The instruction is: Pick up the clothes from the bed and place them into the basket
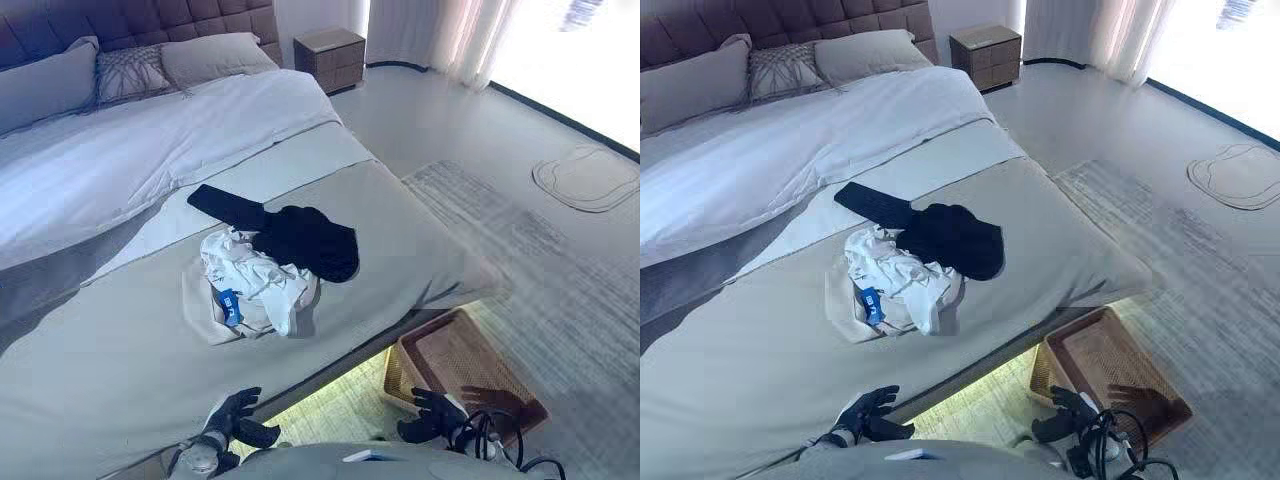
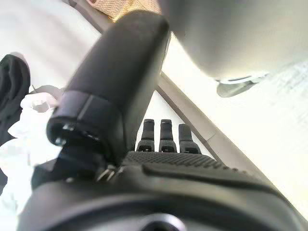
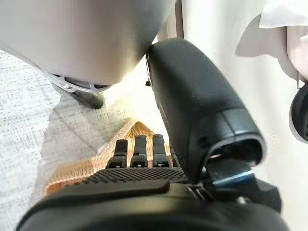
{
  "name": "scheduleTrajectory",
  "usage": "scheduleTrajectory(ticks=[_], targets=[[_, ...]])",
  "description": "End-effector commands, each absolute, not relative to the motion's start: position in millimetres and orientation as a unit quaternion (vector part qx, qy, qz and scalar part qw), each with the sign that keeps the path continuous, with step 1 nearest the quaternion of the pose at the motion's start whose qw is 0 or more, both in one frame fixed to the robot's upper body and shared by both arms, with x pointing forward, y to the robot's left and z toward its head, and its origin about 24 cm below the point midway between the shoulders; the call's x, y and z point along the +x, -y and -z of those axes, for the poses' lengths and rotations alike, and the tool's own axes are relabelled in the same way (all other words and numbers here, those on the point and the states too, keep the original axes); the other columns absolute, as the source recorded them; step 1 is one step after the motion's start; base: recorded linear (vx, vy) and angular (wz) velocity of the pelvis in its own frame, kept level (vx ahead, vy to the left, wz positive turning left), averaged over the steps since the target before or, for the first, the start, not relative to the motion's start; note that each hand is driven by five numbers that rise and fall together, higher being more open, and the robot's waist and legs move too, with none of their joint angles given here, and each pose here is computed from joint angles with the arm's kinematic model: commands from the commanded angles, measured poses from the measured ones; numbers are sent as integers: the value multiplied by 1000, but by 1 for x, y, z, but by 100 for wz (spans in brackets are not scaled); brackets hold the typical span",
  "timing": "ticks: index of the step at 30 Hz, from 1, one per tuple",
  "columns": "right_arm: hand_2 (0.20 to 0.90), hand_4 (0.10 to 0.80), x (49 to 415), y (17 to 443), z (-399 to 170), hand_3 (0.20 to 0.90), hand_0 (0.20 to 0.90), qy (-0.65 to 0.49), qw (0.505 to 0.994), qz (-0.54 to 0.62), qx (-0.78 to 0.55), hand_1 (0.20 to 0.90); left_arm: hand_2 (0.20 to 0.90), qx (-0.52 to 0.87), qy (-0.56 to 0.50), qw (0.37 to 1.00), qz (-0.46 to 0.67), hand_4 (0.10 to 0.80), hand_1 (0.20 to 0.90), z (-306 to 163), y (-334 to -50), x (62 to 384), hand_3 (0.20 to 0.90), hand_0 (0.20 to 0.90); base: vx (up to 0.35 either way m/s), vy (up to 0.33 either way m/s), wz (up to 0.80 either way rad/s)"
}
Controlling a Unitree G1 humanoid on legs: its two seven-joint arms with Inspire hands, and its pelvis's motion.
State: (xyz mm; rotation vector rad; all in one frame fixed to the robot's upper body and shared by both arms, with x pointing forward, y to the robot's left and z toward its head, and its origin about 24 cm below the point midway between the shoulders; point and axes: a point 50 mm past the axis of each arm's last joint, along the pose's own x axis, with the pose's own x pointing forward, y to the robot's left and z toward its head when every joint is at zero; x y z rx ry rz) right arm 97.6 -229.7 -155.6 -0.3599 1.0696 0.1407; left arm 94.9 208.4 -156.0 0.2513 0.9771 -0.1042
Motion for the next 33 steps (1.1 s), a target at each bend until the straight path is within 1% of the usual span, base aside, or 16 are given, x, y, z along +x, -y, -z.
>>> scheduleTrajectory(ticks=[1,10,16,22,25,30,32,33], targets=[[900,800,105,228,156,900,900,-511,835,-97,-179,900,900,129,-426,894,45,800,900,147,-216,118,900,900,0,0,0],[900,800,104,225,157,900,900,-513,832,-106,-181,900,900,131,-437,887,64,800,900,150,-213,112,900,900,7,-11,4],[900,800,108,224,155,900,900,-503,839,-102,-183,900,900,145,-441,883,67,800,900,150,-214,112,900,900,0,0,0],[900,800,109,224,155,900,900,-496,857,-66,-125,900,900,146,-431,889,56,800,900,149,-213,115,900,900,0,0,0],[900,800,111,227,153,900,900,-483,864,-42,-136,900,900,147,-426,891,49,800,900,148,-214,116,900,900,0,0,0],[900,800,115,229,151,900,900,-473,872,-35,-124,900,900,149,-416,896,40,800,900,146,-217,118,900,900,0,0,0],[900,800,120,230,148,900,900,-454,882,-28,-126,900,900,153,-402,902,31,800,900,144,-218,122,900,900,0,0,0],[900,800,129,231,143,900,900,-427,889,-33,-163,900,900,161,-385,908,24,800,900,139,-222,128,900,900,0,0,0]])
